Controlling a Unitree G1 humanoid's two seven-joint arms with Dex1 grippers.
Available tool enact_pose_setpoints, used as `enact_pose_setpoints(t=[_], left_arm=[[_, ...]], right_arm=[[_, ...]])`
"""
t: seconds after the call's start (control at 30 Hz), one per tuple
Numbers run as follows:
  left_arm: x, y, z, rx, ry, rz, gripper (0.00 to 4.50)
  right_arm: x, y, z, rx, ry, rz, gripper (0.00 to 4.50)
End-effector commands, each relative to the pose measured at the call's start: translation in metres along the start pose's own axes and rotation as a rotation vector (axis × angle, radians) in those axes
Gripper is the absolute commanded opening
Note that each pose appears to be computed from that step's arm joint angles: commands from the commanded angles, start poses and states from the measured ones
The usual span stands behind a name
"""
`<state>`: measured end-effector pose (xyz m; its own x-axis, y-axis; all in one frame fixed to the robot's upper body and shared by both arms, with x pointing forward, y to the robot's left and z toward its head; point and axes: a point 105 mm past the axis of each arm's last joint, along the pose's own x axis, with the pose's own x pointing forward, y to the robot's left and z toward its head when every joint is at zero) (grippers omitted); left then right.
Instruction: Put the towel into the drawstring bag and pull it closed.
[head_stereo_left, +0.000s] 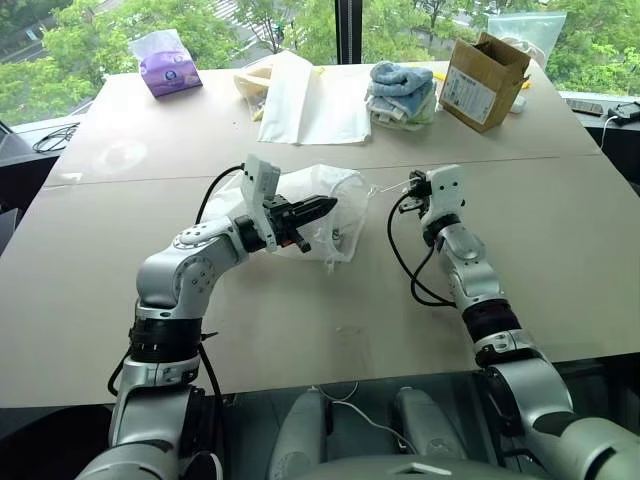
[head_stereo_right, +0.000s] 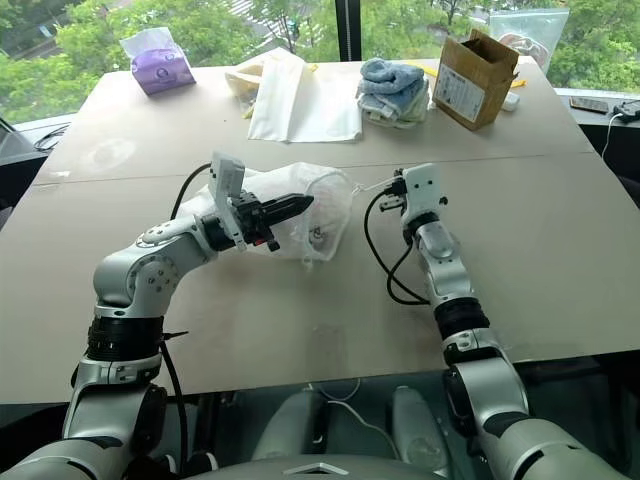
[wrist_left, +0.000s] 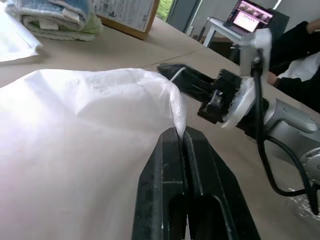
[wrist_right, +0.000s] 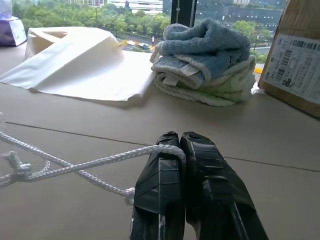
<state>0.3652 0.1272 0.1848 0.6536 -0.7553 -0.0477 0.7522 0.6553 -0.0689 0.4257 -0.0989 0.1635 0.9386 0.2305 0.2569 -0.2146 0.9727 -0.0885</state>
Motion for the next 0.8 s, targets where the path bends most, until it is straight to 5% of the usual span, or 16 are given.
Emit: enact_pose_setpoints(t=[0.03, 0.2, 0.37, 0.5, 0.67, 0.8], left_arm=[[0.021, 0.025, 0.013, 0.187, -0.009, 0.108, 0.0], [0.065, 0.012, 0.044, 0.341, -0.112, 0.034, 0.0], [0.096, -0.042, 0.061, 0.429, -0.203, -0.202, 0.0], [0.091, -0.057, 0.055, 0.465, -0.213, -0.27, 0.0], [0.057, -0.026, 0.031, 0.516, -0.144, -0.111, 0.0], [0.033, -0.017, 0.024, 0.514, -0.131, 0.004, 1.22]], right_arm=[[0.009, -0.008, 0.063, -0.01, -0.187, -0.039, 0.12], [-0.001, -0.021, 0.085, -0.038, -0.249, -0.089, 0.12], [-0.032, -0.047, 0.098, -0.074, -0.305, -0.187, 0.12], [-0.053, -0.046, 0.102, -0.077, -0.306, -0.177, 0.12], [-0.068, 0.005, 0.103, -0.02, -0.255, 0.063, 0.12], [-0.073, 0.025, 0.098, 0.019, -0.21, 0.142, 0.0]])
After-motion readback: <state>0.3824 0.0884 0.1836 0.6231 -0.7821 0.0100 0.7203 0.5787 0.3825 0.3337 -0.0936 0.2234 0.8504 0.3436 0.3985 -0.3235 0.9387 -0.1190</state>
